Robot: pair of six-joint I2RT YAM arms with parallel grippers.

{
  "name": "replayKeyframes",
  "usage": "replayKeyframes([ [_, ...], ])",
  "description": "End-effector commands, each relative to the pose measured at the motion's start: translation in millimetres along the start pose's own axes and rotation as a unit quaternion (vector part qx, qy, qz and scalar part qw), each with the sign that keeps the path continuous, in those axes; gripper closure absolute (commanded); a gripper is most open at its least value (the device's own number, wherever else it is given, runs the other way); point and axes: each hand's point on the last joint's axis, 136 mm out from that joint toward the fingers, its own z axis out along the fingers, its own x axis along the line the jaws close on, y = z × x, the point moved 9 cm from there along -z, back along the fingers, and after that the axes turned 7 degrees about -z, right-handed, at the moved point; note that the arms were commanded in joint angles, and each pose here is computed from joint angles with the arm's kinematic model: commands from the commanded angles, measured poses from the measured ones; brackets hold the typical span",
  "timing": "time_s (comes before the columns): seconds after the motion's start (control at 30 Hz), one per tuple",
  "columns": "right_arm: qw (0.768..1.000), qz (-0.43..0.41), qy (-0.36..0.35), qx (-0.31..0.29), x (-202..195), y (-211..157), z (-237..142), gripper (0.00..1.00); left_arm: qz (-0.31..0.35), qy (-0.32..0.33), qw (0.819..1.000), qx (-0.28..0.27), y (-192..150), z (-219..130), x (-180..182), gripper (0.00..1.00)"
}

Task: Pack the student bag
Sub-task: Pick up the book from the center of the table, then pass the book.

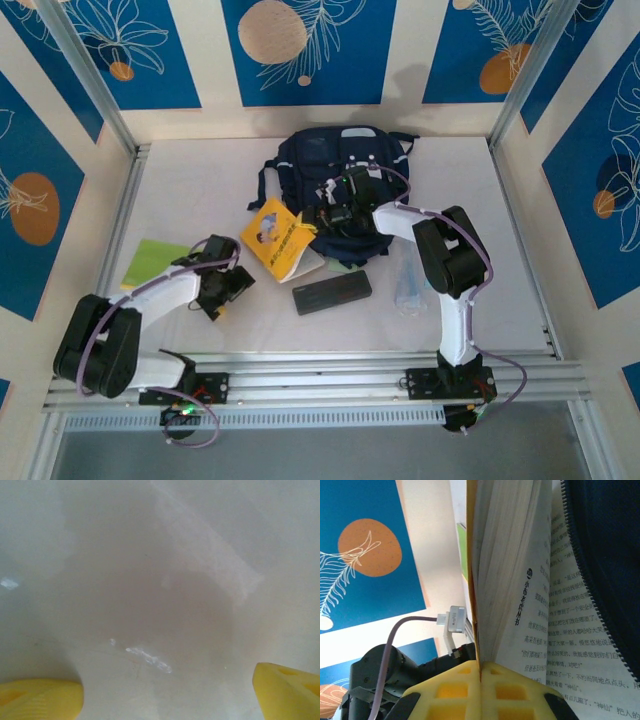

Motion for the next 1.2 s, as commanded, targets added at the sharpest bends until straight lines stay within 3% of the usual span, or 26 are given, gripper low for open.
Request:
replayKeyframes([
  [0.0, 0.998, -0.022, 0.057, 0.000, 29, 1, -18, 1.00, 0.041, -0.473, 0.875, -0.095, 20, -36, -135, 0.09],
  [0.27, 0.998, -0.017, 0.060, -0.014, 25, 5, -29, 1.00, 0.027, -0.523, 0.846, -0.099, 17, -52, -142, 0.17],
  [0.63, 0.998, -0.012, 0.057, -0.014, 19, 5, -27, 1.00, 0.066, -0.464, 0.878, -0.100, 16, -91, -149, 0.13],
  [0.87, 0.998, -0.015, 0.057, -0.016, 19, 6, -29, 1.00, 0.067, -0.472, 0.874, -0.090, 16, -105, -157, 0.13],
  [1.03, 0.998, -0.012, 0.059, -0.019, 16, 8, -29, 1.00, 0.063, -0.455, 0.884, -0.083, 16, -95, -156, 0.13],
  [1.17, 0.998, -0.011, 0.063, -0.023, 15, 9, -31, 1.00, 0.062, -0.416, 0.903, -0.084, 16, -83, -147, 0.13],
])
